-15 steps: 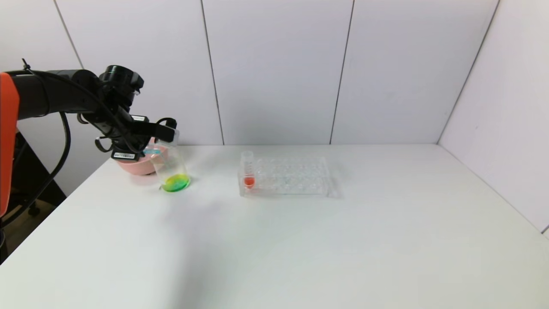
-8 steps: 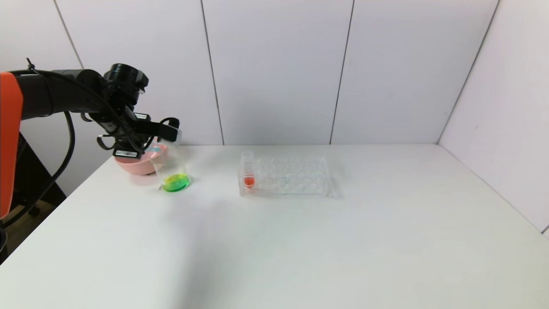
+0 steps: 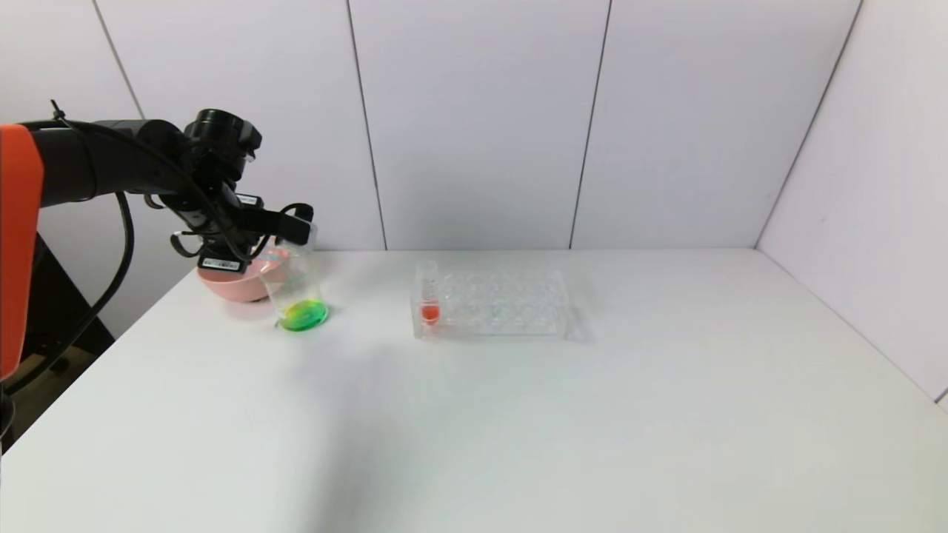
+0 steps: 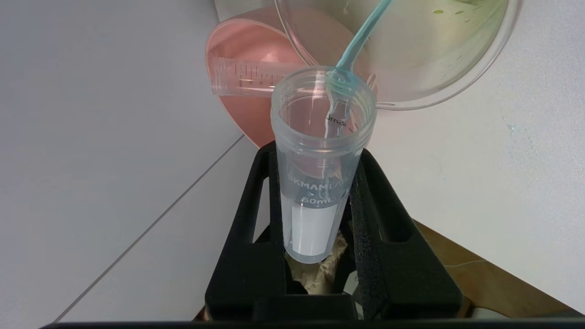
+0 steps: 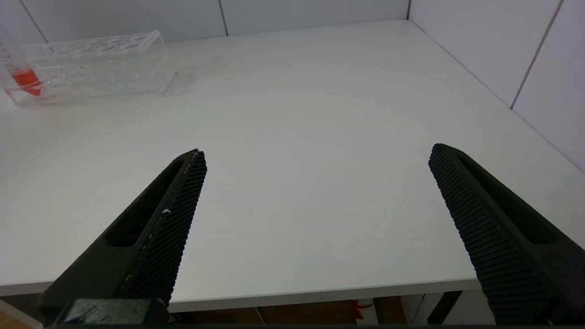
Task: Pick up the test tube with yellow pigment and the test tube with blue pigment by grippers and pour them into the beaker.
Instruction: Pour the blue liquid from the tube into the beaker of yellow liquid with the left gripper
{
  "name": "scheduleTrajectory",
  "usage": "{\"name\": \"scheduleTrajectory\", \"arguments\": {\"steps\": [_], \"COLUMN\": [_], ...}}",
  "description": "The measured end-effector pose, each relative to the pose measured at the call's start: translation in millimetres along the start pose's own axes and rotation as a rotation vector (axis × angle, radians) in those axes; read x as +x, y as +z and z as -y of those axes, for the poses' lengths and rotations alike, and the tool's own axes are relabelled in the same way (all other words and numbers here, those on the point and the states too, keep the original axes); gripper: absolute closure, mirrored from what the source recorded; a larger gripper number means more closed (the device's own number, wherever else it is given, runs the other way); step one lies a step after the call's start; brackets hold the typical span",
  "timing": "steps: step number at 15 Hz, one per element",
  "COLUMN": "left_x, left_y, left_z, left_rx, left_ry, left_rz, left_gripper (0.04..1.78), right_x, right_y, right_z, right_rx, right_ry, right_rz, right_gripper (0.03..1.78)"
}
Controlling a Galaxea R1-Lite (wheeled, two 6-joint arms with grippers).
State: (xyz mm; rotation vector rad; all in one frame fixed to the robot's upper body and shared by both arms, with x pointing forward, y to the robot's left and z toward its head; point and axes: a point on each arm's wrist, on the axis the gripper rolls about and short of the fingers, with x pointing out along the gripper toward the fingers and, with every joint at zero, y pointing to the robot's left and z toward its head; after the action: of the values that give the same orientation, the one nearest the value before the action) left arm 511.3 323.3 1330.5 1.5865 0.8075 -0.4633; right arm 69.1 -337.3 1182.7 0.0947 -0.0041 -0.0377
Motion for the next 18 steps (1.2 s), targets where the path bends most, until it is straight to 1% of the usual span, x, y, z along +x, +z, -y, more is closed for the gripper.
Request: {"name": "scheduleTrajectory", "arguments": {"steps": [18], "left_x": [-3.4], "left_y": [0.3], "left_z": [0.7], "left_rx": [-0.021], "left_ry": [-0.008], "left_rz": [-0.001], "left_gripper": [1.38], "right_x": [0.0], "right_y": [0.0], "right_z": [0.0], "right_rx": [0.000], "right_ry": [-0.001], "right_rz": [0.001], "right_gripper": [0.04]}}
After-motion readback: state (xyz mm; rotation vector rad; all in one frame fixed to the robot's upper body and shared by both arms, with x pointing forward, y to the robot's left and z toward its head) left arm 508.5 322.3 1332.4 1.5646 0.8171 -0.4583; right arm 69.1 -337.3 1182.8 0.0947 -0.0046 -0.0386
